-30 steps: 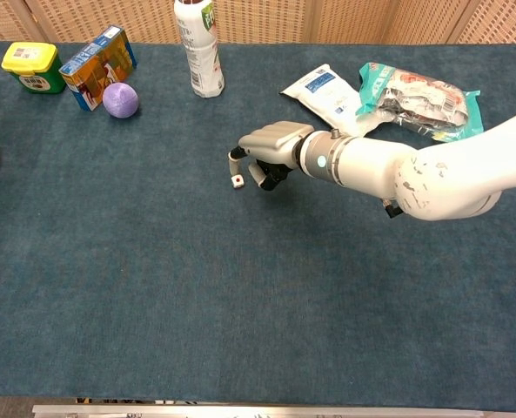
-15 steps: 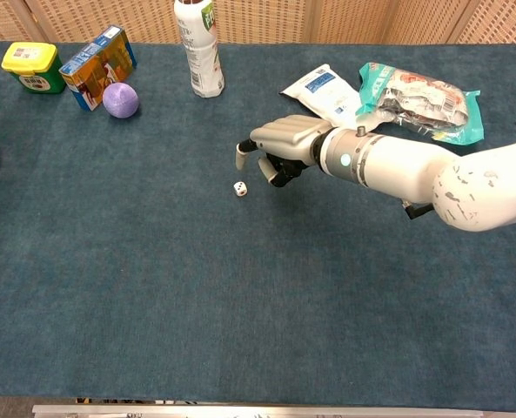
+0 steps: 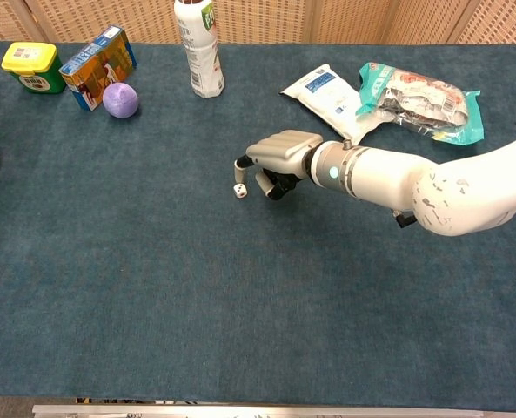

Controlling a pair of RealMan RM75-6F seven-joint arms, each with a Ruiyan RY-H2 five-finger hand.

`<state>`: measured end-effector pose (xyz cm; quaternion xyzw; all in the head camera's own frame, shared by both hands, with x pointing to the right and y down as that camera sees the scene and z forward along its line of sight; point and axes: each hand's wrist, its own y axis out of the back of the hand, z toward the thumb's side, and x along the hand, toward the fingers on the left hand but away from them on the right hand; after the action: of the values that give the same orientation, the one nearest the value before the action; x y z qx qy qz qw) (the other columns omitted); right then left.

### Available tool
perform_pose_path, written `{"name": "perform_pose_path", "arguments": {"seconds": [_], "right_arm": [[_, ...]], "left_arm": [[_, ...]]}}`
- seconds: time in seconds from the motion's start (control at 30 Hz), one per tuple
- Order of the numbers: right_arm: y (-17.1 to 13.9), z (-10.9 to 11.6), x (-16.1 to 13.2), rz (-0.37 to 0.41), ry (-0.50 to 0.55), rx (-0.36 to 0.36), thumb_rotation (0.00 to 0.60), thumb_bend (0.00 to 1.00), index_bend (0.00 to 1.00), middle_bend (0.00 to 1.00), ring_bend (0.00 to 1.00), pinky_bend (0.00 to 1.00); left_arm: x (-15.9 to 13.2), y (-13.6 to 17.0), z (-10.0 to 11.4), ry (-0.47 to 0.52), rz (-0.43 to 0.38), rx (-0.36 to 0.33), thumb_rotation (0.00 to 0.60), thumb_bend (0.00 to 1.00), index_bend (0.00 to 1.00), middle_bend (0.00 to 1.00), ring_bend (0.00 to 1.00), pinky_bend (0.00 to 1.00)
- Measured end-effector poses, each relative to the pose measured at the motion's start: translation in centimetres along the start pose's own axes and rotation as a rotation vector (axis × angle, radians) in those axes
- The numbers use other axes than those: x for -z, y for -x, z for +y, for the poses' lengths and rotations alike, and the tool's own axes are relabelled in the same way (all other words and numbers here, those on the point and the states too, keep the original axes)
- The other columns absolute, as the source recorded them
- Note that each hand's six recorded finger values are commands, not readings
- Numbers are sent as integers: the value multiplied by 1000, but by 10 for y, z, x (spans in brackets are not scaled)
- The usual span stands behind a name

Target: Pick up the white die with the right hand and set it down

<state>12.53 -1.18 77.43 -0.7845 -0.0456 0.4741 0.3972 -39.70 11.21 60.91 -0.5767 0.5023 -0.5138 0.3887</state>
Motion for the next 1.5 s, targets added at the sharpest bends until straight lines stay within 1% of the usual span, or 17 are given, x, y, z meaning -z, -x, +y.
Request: {"name": "perform_pose_path", "arguments": {"seconds": [0.17, 0.5, 0.57, 0.7, 0.77, 0.83, 0.87, 0.97, 1.0, 1.03, 1.17, 1.2, 1.23, 1.3, 1.37, 1.4, 1.5], "right_arm": [[-6, 0, -3, 10, 5, 2, 598, 978, 283, 1000, 1000, 1000], [-28, -3, -7, 36, 9, 12, 598, 978, 263, 1000, 1000, 1000], [-33, 0, -6, 34, 13, 26, 598, 978, 261, 1000, 1000, 1000], [-47, 12, 5, 11, 22, 79, 598, 965, 260, 1000, 1000, 1000], [-54, 18, 13, -8, 21, 108, 598, 938, 261, 1000, 1000, 1000], [-65, 25, 26, -41, 17, 148, 596, 873, 260, 979, 991, 1000], [-71, 28, 33, -58, 14, 168, 596, 841, 260, 956, 973, 1000], [-95, 36, 58, -129, 7, 241, 596, 726, 260, 848, 870, 984], [-107, 38, 69, -161, 8, 271, 598, 680, 256, 795, 818, 949], [-116, 39, 77, -186, 11, 293, 599, 654, 253, 761, 783, 917], [-162, 37, 111, -298, 19, 377, 597, 536, 237, 565, 574, 710], [-177, 34, 121, -331, 18, 398, 596, 508, 234, 516, 520, 645], [-187, 31, 127, -356, 18, 411, 595, 484, 233, 476, 475, 579], [-212, 23, 142, -412, 26, 433, 588, 452, 227, 408, 397, 478], [-231, 16, 152, -454, 38, 452, 571, 429, 215, 358, 332, 426], [-246, 10, 159, -485, 47, 470, 560, 419, 210, 344, 308, 409], [-271, 0, 169, -528, 60, 513, 546, 408, 205, 333, 283, 395]], "left_arm": [[0, 0, 0, -2, 0, 1, 600, 274, 31, 125, 77, 47], [0, 1, -1, 0, -2, -1, 600, 274, 31, 125, 77, 48], [0, 1, 0, 1, -1, -2, 600, 274, 31, 125, 77, 48], [0, 0, 0, 6, -1, -6, 600, 274, 31, 125, 77, 47], [1, 0, 1, 8, 0, -8, 600, 274, 31, 125, 77, 48], [3, -1, 2, 9, 4, -11, 600, 274, 31, 125, 77, 48], [4, -1, 2, 8, 7, -11, 600, 274, 31, 125, 78, 47], [7, -2, 1, 2, 15, -9, 600, 274, 31, 125, 77, 47], [8, -3, 0, -1, 19, -8, 600, 274, 31, 125, 77, 47], [9, -3, 0, -2, 22, -7, 600, 274, 31, 125, 77, 47], [11, -6, -2, -1, 26, -8, 600, 274, 31, 125, 77, 47], [10, -6, -2, 0, 24, -9, 600, 274, 31, 125, 77, 48], [9, -7, -2, 2, 23, -10, 600, 274, 31, 125, 77, 48], [9, -6, -1, 4, 21, -11, 600, 274, 31, 125, 78, 47], [8, -6, -2, 1, 21, -11, 600, 274, 31, 125, 77, 47], [7, -6, -2, 0, 20, -11, 600, 274, 31, 125, 77, 47], [5, -6, -3, -2, 19, -13, 600, 274, 31, 125, 77, 48]]}}
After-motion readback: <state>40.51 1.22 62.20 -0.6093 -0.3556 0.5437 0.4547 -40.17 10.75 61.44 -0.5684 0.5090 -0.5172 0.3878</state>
